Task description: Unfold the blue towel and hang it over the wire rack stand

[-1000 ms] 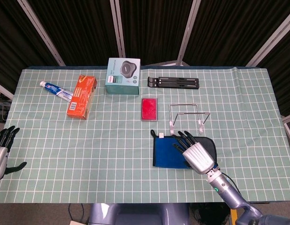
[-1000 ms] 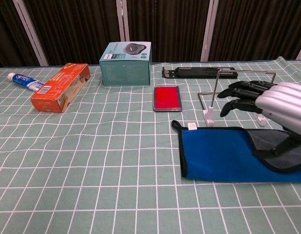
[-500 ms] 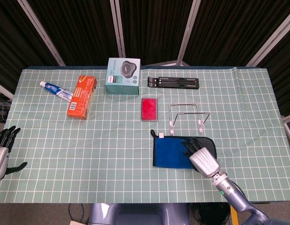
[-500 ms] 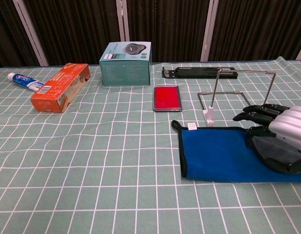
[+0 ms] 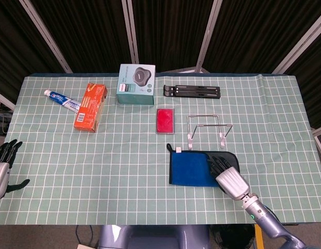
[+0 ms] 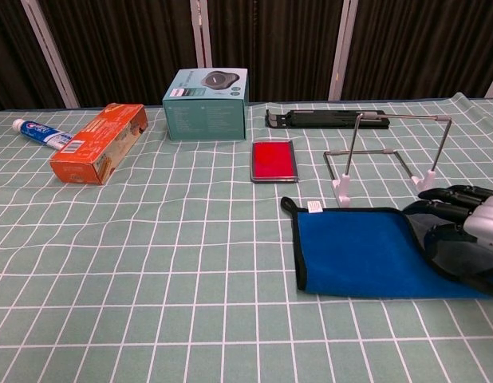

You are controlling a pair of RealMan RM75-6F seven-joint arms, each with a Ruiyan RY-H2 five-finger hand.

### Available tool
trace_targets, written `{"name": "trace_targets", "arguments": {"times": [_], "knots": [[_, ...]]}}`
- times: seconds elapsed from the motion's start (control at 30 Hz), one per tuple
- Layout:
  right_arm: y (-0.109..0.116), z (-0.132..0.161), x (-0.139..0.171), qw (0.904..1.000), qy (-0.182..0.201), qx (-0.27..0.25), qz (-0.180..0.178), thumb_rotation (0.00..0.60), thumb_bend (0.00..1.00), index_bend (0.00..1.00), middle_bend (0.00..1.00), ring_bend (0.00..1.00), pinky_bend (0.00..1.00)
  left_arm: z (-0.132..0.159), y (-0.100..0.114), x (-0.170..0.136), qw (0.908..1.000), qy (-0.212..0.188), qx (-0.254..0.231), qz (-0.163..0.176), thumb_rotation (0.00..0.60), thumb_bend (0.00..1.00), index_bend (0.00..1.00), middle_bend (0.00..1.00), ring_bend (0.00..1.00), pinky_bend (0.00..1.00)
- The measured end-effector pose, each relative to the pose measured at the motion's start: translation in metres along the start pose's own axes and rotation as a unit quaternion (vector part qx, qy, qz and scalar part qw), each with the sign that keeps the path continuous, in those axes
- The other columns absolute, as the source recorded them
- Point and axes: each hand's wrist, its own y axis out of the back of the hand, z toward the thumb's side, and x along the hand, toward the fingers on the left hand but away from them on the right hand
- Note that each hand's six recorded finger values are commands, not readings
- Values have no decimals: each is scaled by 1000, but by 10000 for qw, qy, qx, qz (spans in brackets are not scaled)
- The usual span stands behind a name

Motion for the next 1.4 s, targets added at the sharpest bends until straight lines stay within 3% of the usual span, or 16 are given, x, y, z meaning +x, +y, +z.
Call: {"name": "trace_targets", "arguments": {"times": [0.67, 1.4], "knots": [[-15, -8, 7, 9988, 150, 466, -25, 600, 309, 390, 80, 0, 129, 1, -2, 0, 10000, 3, 25, -22, 600, 0, 0, 0, 0, 0], [-20, -10, 7, 9992, 101, 386, -67, 600, 325, 453, 80, 0, 147, 0, -3, 1, 10000, 21, 47, -47, 600, 0, 0, 0, 0, 0]]}}
